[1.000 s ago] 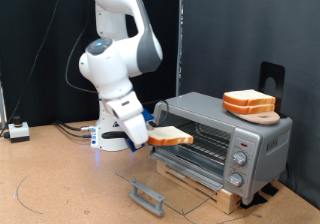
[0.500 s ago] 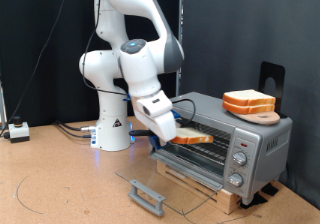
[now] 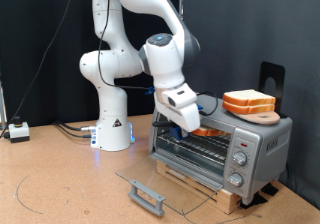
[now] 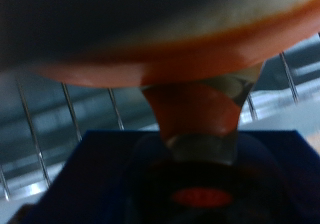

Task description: Make a piece of toast with the oven

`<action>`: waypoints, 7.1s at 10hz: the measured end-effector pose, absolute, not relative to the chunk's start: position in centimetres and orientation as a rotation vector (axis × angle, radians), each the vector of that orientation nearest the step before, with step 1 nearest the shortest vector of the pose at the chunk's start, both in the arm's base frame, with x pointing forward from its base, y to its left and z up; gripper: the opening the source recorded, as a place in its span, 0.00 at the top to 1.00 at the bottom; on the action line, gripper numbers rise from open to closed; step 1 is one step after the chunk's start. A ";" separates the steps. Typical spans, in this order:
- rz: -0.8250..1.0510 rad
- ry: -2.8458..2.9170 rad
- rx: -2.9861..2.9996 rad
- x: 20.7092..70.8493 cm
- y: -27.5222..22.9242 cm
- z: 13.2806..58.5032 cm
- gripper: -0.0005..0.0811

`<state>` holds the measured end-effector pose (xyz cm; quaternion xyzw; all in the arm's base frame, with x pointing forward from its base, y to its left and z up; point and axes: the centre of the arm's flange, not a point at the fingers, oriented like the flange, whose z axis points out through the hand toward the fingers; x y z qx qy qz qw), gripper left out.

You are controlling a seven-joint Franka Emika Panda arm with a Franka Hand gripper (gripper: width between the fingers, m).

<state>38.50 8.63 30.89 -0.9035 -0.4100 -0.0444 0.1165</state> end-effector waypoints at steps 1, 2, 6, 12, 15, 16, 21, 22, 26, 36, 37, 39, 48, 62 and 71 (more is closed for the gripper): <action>-0.119 -1.201 -2.655 38.2 9.8 30.9 0.51; -0.115 -1.204 -2.667 38.1 10.3 31.1 0.51; -0.105 -1.277 -2.696 38.2 10.5 31.3 0.51; -0.121 -1.463 -2.736 37.6 7.3 29.6 0.51; -0.134 -1.467 -2.729 38.0 5.0 29.7 0.51; -0.140 -1.465 -2.727 38.1 4.2 29.7 0.51; -0.136 -1.389 -2.743 38.7 -0.9 30.1 0.51; -0.129 -1.370 -2.744 38.8 -1.9 30.2 0.51; -0.201 -1.293 -2.713 39.2 -4.6 30.8 0.51; -0.407 -1.053 -2.541 36.9 -7.9 37.5 0.51; -0.401 -1.043 -2.513 36.8 -7.6 37.3 0.51; -0.378 -1.045 -2.392 36.5 -5.8 37.2 0.51; -0.281 -1.347 -2.158 33.1 6.5 40.3 0.51; -0.256 -1.223 -2.397 28.2 16.0 38.2 0.27; -0.385 -1.206 -2.273 28.7 13.8 42.1 0.00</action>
